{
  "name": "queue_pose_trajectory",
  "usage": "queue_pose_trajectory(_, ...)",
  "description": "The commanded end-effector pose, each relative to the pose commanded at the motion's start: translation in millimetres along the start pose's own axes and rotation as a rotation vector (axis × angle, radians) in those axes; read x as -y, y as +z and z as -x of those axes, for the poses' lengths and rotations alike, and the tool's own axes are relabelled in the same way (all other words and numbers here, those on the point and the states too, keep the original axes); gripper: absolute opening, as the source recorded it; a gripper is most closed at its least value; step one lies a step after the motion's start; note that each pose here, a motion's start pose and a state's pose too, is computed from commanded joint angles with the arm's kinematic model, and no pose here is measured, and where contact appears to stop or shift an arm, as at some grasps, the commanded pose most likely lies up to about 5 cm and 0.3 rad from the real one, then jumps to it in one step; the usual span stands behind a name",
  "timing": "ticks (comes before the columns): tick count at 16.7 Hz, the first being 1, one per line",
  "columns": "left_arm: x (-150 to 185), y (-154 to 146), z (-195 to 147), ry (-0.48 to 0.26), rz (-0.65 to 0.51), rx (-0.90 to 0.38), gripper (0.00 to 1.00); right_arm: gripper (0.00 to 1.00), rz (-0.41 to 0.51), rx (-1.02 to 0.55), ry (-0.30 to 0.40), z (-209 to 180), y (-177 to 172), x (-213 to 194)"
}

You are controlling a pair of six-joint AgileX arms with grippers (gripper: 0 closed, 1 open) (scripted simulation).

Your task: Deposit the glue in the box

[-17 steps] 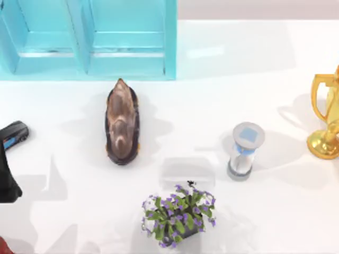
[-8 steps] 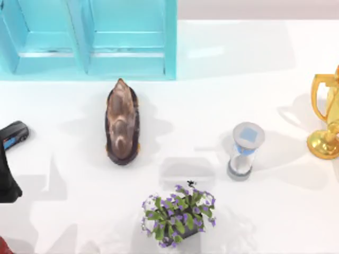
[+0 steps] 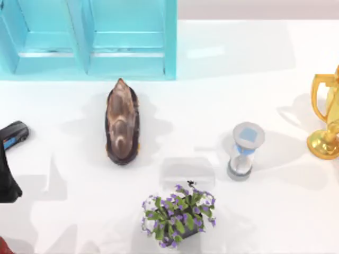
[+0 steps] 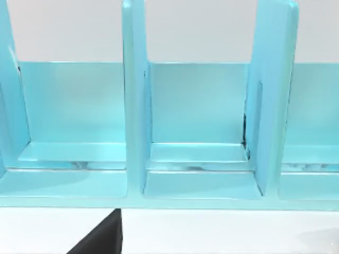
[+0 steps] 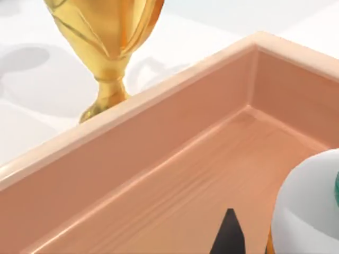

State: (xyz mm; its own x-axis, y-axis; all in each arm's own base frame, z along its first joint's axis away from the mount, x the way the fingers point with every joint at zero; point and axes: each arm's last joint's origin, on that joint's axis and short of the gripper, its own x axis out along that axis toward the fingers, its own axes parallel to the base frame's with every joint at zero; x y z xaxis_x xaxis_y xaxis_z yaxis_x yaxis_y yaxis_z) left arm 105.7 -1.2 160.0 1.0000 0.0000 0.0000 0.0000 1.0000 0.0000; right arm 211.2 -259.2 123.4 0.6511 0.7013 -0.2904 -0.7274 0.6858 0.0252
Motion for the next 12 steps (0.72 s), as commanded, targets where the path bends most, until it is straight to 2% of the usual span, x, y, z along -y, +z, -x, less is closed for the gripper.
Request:
queue_pose_trajectory(4,0.0,0.0,0.0,0.0,0.0,0.0,1.0,0.0,-0.03,0.005,-0.011,-15.1,-8.0,-1.7)
queue_pose_trajectory(8,0.0,0.0,0.0,0.0,0.0,0.0,1.0,0.0,-0.022,0.025,-0.039,-26.1,-13.1,-0.9)
queue_pose_trajectory(12,0.0,0.0,0.0,0.0,0.0,0.0,1.0,0.0,-0.008,0.024,-0.024,-38.6,-12.0,-0.3)
